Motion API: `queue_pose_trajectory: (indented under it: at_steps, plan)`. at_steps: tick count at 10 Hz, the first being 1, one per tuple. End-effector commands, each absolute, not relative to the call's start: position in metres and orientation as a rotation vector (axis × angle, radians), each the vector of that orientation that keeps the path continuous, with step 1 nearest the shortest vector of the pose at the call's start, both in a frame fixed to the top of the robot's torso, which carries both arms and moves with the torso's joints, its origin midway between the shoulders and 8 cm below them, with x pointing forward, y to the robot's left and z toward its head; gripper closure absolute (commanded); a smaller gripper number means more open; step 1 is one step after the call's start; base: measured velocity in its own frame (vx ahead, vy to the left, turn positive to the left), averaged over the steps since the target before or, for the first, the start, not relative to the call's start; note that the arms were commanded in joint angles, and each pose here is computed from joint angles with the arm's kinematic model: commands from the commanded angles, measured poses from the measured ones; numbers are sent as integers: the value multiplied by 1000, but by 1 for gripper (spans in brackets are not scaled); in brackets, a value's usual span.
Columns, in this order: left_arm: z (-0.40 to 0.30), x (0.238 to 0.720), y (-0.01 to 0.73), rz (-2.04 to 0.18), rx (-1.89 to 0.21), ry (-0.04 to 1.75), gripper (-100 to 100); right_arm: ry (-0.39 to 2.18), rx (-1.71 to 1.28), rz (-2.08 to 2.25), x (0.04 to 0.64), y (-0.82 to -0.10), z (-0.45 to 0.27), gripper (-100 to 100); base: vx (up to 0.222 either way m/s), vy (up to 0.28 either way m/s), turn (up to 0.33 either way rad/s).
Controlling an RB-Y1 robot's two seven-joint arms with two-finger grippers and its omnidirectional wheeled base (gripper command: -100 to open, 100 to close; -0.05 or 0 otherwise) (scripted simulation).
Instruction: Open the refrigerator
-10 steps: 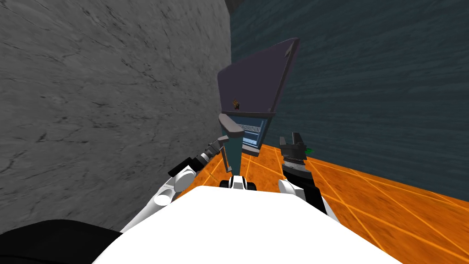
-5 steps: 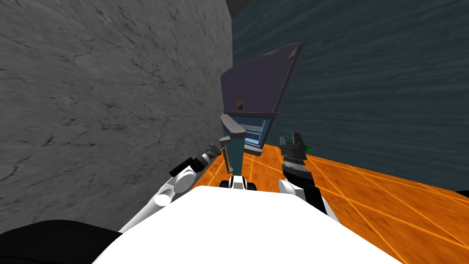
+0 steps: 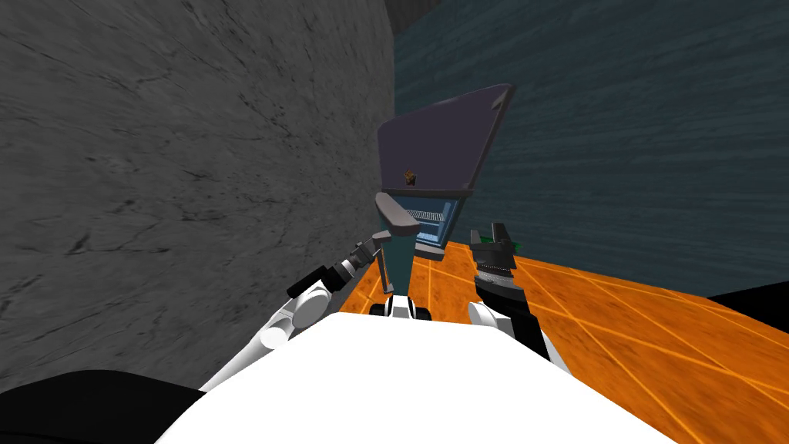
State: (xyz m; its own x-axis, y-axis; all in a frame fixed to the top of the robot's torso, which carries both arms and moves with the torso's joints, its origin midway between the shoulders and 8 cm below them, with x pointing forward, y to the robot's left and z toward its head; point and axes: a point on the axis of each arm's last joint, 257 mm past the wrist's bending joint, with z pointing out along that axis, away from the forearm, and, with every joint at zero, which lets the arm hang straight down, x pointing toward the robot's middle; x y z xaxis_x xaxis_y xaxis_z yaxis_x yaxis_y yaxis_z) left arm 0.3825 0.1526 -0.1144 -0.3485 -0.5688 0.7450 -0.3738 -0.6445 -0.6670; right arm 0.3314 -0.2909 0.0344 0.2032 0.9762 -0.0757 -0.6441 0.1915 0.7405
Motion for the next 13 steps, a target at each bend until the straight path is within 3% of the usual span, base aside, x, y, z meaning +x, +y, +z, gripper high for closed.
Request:
queue_pose_trajectory:
  at_steps: [1,6,7,13]
  plan:
    - [-106,382,149,-2153,-1669,1257,100,626,649,1248,331,-291,34,0,11,302,-86]
    - [-105,371,129,-2183,-1649,1315,100,626,649,1248,331,-291,34,0,-10,286,-115]
    - [-102,362,130,-2176,-1680,1353,-100,626,649,1248,331,-291,34,0,39,143,173]
    - [-69,339,124,-2221,-1654,1440,-100,626,649,1248,331,-291,34,0,12,-78,143]
